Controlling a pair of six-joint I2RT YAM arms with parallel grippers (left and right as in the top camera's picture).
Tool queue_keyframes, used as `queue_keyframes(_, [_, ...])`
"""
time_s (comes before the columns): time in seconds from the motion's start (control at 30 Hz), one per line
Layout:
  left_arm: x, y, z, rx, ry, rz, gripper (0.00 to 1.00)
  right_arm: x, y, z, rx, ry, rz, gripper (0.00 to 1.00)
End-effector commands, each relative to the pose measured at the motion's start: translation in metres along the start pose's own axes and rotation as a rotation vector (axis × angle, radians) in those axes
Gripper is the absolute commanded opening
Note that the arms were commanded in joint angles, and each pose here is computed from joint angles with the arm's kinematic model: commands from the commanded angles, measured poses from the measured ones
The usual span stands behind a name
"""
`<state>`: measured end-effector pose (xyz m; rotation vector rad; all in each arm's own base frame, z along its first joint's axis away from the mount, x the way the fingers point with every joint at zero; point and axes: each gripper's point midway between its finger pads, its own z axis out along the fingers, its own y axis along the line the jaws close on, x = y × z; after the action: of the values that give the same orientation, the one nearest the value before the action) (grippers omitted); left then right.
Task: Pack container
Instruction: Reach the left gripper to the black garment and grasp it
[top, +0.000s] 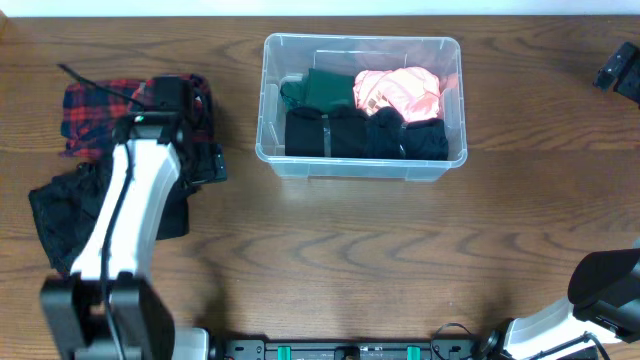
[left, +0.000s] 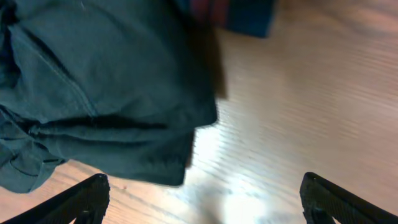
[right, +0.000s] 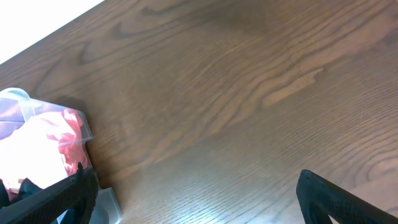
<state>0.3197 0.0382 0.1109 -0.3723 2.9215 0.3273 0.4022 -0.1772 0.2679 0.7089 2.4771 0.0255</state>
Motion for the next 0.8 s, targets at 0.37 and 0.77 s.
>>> queue_keyframes(0.37, [-0.025,0.030,0.053,-0.296,-0.010,-0.064,0.98,-0.001,-0.002,-0.001,0.005,-0.004,0.018,0.99])
queue_keyframes(0.77, [-0.020,0.036,0.079,-0.388,0.045,-0.014,0.98,-0.001,-0.002,-0.001,0.005,-0.004,0.018,0.99])
